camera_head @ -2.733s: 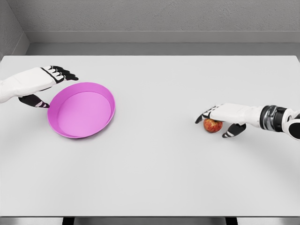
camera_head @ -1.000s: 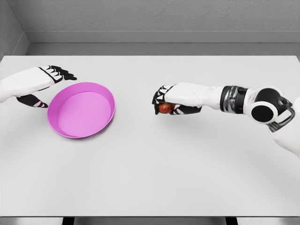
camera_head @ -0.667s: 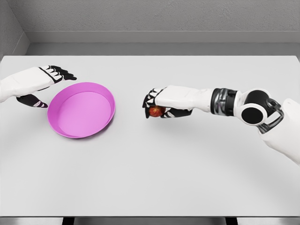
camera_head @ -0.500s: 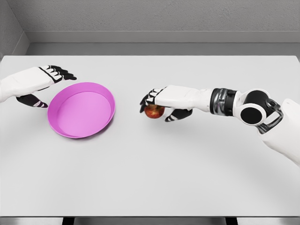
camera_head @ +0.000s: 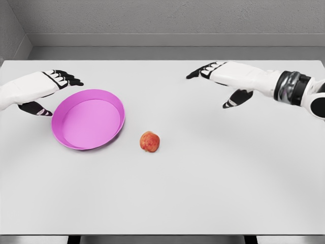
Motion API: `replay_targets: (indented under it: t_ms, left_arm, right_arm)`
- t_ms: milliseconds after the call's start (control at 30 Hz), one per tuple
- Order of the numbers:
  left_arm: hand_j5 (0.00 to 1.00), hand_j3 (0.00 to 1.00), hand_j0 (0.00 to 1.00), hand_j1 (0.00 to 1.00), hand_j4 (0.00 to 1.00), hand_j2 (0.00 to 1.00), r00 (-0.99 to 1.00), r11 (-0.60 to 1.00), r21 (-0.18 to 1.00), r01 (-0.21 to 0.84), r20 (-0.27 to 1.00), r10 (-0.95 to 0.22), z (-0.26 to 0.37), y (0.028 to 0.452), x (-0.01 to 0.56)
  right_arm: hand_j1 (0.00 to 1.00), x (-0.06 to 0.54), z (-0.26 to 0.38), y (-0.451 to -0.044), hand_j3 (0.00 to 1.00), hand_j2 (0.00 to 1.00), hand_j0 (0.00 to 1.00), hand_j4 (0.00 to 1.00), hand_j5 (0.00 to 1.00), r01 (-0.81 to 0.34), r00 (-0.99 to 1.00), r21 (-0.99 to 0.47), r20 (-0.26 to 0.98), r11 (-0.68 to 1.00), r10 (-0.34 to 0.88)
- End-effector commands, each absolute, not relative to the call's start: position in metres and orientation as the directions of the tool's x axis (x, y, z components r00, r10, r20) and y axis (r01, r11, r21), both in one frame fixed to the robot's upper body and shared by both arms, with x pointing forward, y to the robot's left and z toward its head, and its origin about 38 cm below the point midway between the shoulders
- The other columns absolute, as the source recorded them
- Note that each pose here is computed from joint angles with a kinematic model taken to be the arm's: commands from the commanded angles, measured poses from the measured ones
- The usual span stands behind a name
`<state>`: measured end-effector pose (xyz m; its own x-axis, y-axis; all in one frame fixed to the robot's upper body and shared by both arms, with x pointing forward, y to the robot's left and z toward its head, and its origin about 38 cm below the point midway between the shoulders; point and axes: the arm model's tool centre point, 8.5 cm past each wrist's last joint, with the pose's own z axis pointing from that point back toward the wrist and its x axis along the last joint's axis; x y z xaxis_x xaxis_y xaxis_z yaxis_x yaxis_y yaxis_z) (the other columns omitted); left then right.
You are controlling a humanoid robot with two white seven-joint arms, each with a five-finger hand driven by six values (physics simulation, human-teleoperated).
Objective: Put the apple on the plate with both arms
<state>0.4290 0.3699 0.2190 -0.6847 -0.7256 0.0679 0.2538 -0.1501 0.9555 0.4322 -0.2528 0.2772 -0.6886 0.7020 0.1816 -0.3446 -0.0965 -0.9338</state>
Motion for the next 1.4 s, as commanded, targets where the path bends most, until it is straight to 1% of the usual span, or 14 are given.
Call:
replay_targets:
  t_ms: [0, 100, 133, 200, 400, 533, 700, 767, 900, 1000, 1100, 1167, 1300, 1367]
  left_arm:
    - [1.0, 1.0, 1.0, 1.0, 1.0, 1.0, -0.705, -0.149, 0.96, 0.239, 0.066, -0.706, 0.223, 0.36, 0.427]
    - [1.0, 1.0, 1.0, 1.0, 1.0, 1.0, -0.794, -0.173, 0.967, 0.189, 0.047, -0.606, 0.231, 0.319, 0.412]
    - [1.0, 1.0, 1.0, 1.0, 1.0, 1.0, -0.835, -0.192, 0.966, 0.173, 0.04, -0.549, 0.232, 0.298, 0.401]
    - [1.0, 1.0, 1.0, 1.0, 1.0, 1.0, -0.875, -0.206, 0.966, 0.156, 0.039, -0.483, 0.232, 0.276, 0.389]
    - [1.0, 1.0, 1.0, 1.0, 1.0, 1.0, -0.926, -0.2, 0.973, 0.119, 0.036, -0.376, 0.235, 0.234, 0.381]
    - [1.0, 1.0, 1.0, 1.0, 1.0, 1.0, -0.964, -0.285, 0.956, 0.068, -0.011, -0.267, 0.222, 0.19, 0.381]
    - [1.0, 1.0, 1.0, 1.0, 1.0, 1.0, -0.967, -0.355, 0.934, -0.033, -0.119, -0.223, 0.221, 0.168, 0.387]
    - [1.0, 1.0, 1.0, 1.0, 1.0, 1.0, -0.965, -0.363, 0.93, -0.052, -0.141, -0.223, 0.222, 0.162, 0.395]
    - [1.0, 1.0, 1.0, 1.0, 1.0, 1.0, -0.96, -0.375, 0.927, -0.014, -0.118, -0.256, 0.211, 0.167, 0.405]
    - [1.0, 1.0, 1.0, 1.0, 1.0, 1.0, -0.957, -0.435, 0.9, 0.004, -0.122, -0.262, 0.202, 0.167, 0.41]
    - [1.0, 1.0, 1.0, 1.0, 1.0, 1.0, -0.965, -0.474, 0.878, 0.065, -0.066, -0.254, 0.192, 0.16, 0.409]
    - [1.0, 1.0, 1.0, 1.0, 1.0, 1.0, -0.964, -0.476, 0.865, 0.16, 0.033, -0.263, 0.188, 0.162, 0.408]
    - [1.0, 1.0, 1.0, 1.0, 1.0, 1.0, -0.959, -0.452, 0.868, 0.206, 0.088, -0.269, 0.186, 0.16, 0.41]
    - [1.0, 1.0, 1.0, 1.0, 1.0, 1.0, -0.965, -0.434, 0.88, 0.195, 0.093, -0.246, 0.188, 0.144, 0.41]
  right_arm:
    - [1.0, 0.43, 0.315, -0.313, 1.0, 1.0, 1.0, 1.0, 1.0, -0.278, -0.628, -0.952, 0.08, -0.127, 0.774]
    - [1.0, 0.422, 0.306, -0.33, 1.0, 1.0, 1.0, 1.0, 1.0, -0.273, -0.647, -0.953, 0.082, -0.13, 0.758]
    - [1.0, 0.419, 0.298, -0.332, 1.0, 1.0, 1.0, 1.0, 1.0, -0.288, -0.65, -0.948, 0.089, -0.136, 0.755]
    - [1.0, 0.414, 0.28, -0.334, 1.0, 1.0, 1.0, 1.0, 1.0, -0.327, -0.645, -0.935, 0.113, -0.139, 0.756]
    - [1.0, 0.409, 0.266, -0.338, 1.0, 1.0, 1.0, 1.0, 1.0, -0.367, -0.628, -0.919, 0.133, -0.141, 0.767]
    - [1.0, 0.408, 0.268, -0.344, 1.0, 1.0, 1.0, 1.0, 1.0, -0.368, -0.62, -0.918, 0.124, -0.148, 0.775]
    - [1.0, 0.407, 0.269, -0.35, 1.0, 1.0, 1.0, 1.0, 1.0, -0.373, -0.612, -0.914, 0.114, -0.159, 0.782]
    - [1.0, 0.407, 0.269, -0.349, 1.0, 1.0, 1.0, 1.0, 1.0, -0.372, -0.614, -0.914, 0.114, -0.159, 0.781]
    - [1.0, 0.406, 0.268, -0.349, 1.0, 1.0, 1.0, 1.0, 1.0, -0.374, -0.613, -0.914, 0.114, -0.159, 0.782]
    - [1.0, 0.405, 0.266, -0.349, 1.0, 1.0, 1.0, 1.0, 1.0, -0.379, -0.612, -0.912, 0.118, -0.159, 0.782]
    - [1.0, 0.405, 0.265, -0.349, 1.0, 1.0, 1.0, 1.0, 1.0, -0.381, -0.612, -0.911, 0.119, -0.159, 0.782]
    - [1.0, 0.404, 0.263, -0.349, 1.0, 1.0, 1.0, 1.0, 1.0, -0.385, -0.612, -0.909, 0.122, -0.16, 0.782]
    - [1.0, 0.404, 0.262, -0.349, 1.0, 1.0, 1.0, 1.0, 1.0, -0.387, -0.611, -0.908, 0.123, -0.159, 0.782]
    - [1.0, 0.404, 0.262, -0.349, 1.0, 1.0, 1.0, 1.0, 1.0, -0.387, -0.611, -0.908, 0.123, -0.159, 0.782]
